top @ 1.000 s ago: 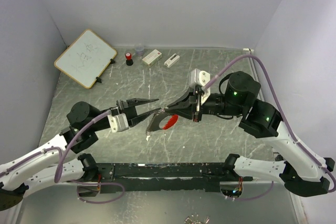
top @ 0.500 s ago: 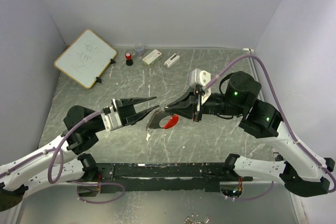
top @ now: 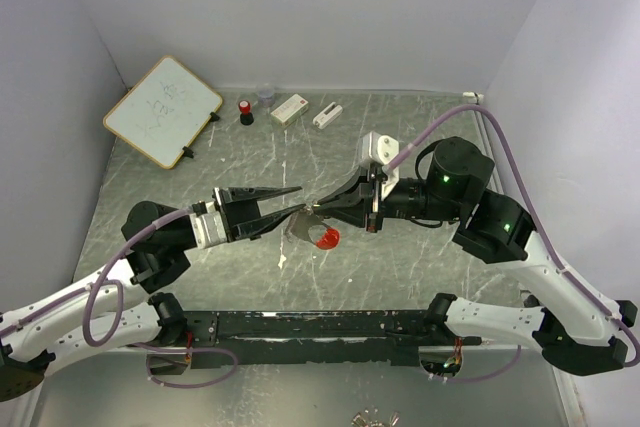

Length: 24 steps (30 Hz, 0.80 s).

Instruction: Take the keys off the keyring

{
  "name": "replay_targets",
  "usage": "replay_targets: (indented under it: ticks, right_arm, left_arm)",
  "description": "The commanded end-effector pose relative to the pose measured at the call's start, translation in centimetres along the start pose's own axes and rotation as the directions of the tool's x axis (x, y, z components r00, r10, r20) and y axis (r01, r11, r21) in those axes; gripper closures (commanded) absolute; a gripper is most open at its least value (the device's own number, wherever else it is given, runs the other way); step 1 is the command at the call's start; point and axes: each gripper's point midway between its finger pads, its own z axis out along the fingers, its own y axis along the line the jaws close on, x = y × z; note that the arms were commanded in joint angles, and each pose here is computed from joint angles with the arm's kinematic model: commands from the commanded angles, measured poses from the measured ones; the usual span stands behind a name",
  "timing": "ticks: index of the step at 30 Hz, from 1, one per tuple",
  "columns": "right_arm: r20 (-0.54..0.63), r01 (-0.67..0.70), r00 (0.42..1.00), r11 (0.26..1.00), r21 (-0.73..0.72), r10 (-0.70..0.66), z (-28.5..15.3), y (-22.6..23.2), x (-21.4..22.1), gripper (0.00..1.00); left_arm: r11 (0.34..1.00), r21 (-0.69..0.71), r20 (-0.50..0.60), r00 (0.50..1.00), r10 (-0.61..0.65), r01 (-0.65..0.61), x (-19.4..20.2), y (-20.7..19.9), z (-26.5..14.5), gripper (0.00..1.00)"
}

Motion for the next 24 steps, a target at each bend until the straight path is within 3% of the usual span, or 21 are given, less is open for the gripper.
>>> replay_targets:
  ticks: [1,24]
  right_arm:
    - [0.054,0.033,0.998,0.999,0.016,-0.034,-0.4,-0.1,-1.4,1.0]
    - [0.057,0.025,0.998,1.0,0.008,-0.026,-0.3,0.0,-1.4,1.0]
  left_arm:
    - [0.998,0.063,0.054,0.998,-0.017,0.014,-1.7,-1.0,0.3,0.59]
    - [0.991,0.12,0.068,0.996,-0.061,0.052,-0.7,-1.7,1.7,0.6]
